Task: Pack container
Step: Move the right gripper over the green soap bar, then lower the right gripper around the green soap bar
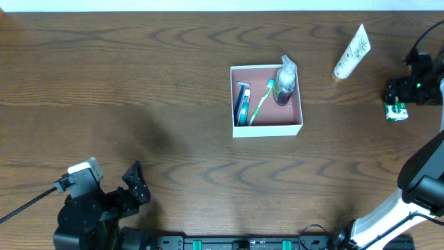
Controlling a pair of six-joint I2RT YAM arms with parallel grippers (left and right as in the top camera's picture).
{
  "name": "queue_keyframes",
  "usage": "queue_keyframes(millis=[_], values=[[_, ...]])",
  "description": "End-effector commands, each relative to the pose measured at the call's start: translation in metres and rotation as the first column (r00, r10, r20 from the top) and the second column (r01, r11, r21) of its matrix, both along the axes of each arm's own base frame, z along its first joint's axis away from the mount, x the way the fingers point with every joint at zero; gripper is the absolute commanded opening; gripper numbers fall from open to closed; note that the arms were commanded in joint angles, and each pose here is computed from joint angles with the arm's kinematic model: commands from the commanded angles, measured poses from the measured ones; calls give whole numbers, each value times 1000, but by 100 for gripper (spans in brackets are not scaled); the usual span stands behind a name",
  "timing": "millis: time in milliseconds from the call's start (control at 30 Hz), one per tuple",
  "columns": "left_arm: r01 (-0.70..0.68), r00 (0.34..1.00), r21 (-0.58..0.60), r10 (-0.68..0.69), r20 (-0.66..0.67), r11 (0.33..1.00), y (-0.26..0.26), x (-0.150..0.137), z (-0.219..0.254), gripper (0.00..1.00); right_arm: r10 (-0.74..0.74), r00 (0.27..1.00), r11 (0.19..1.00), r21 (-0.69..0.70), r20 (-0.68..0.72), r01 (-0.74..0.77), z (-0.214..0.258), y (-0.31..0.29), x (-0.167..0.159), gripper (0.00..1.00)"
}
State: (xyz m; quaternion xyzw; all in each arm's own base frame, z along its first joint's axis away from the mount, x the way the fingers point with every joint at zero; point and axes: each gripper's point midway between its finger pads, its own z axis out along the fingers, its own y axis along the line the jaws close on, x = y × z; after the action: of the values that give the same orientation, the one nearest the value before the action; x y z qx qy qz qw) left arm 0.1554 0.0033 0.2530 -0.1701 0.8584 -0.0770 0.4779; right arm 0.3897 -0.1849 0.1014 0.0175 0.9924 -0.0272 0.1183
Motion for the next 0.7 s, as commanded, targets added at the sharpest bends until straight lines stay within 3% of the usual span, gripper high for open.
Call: queue_keyframes(millis=[0, 667], values=[[-12, 1000, 16, 12, 5, 1000, 3, 0, 1, 98, 49, 999, 999, -7, -14, -49, -16, 0, -4, 99], [-12, 1000, 16, 12, 5, 1000, 3, 0, 1, 98, 36, 999, 999, 7, -29, -36, -78, -20, 7, 99]])
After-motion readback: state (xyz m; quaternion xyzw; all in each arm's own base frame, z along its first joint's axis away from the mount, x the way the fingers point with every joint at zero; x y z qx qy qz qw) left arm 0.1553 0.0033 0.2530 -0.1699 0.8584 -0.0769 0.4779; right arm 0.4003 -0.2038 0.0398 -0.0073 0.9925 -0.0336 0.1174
